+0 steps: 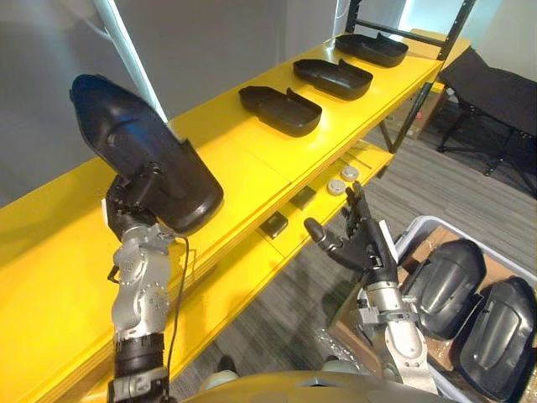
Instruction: Walk over and take three plastic housings, then place them on the shelf
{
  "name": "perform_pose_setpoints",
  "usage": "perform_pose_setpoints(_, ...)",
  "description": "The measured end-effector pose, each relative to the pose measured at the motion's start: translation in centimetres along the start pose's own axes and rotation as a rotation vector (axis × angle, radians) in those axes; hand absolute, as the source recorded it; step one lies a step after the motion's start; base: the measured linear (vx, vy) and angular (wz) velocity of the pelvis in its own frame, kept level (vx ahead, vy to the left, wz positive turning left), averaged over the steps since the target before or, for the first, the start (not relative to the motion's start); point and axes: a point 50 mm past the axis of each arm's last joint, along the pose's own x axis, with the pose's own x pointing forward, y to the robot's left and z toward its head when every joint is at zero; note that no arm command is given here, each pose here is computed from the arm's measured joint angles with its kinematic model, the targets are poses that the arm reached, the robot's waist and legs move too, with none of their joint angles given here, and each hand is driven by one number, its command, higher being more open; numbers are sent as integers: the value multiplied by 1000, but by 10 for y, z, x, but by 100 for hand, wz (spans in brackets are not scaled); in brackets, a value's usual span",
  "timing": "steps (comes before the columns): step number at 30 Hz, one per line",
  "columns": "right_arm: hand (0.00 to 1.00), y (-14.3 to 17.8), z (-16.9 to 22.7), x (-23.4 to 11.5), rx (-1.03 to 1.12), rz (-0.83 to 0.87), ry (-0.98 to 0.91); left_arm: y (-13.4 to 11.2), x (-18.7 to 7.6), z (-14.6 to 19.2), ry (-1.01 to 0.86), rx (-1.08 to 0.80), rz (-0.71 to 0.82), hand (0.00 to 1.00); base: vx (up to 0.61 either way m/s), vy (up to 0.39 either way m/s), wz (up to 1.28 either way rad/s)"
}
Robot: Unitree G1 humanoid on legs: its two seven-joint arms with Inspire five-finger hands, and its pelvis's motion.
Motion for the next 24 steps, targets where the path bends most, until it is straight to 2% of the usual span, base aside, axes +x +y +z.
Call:
perform_pose_setpoints(9,100,25,-7,-6,28,122,40,-5,23,-14,128,-64,10,0,-11,1,1)
perform_pose_setpoints(10,100,26,-7,-5,30,132,39,-4,24,-16,143,-70,12,100,0,0,0)
perform_pose_setpoints(14,100,30,-7,-6,22,164,44,1,27,-25,194,-68,11,100,0,0,0)
perform_pose_setpoints(24,100,38,3,6,18,203,-7,-15,44,-16,194,-32,-28,100,-11,-1,5)
